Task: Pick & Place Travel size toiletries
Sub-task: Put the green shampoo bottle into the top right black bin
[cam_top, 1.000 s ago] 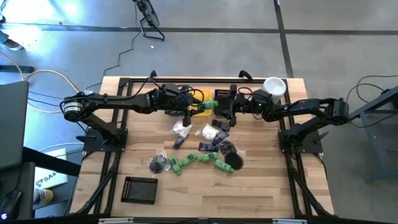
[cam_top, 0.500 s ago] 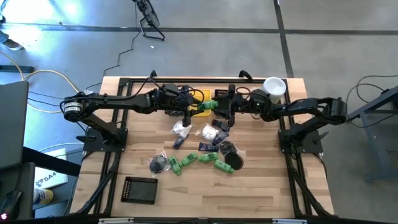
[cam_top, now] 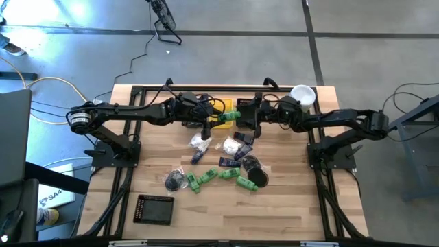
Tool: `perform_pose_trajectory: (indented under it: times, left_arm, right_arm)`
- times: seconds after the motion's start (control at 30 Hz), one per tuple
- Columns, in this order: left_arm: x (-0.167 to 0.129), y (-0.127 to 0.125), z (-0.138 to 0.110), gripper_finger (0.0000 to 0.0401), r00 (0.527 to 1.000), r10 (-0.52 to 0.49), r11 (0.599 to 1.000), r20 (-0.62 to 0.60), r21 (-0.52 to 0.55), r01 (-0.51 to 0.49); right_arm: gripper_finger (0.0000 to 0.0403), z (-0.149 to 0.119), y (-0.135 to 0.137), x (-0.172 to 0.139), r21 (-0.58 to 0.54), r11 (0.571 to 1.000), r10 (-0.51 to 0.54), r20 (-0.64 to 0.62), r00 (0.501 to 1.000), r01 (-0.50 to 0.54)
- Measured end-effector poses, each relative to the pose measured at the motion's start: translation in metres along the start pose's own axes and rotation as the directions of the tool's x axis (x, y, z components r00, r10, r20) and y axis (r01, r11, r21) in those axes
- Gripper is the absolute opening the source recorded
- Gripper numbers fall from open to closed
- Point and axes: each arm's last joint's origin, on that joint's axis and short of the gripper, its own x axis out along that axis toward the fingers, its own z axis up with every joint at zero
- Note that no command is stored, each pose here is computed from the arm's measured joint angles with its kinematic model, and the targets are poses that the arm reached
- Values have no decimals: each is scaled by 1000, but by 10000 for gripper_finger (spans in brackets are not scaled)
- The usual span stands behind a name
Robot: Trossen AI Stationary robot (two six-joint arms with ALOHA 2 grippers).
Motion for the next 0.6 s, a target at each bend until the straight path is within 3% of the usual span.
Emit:
perform_pose_trajectory:
  times: [0.6]
  left_arm:
    - [0,0,0,173,1000,1,1000,3,0,-1]
  right_arm:
    - [244,2,7,0,-21,999,38,-8,999,-39]
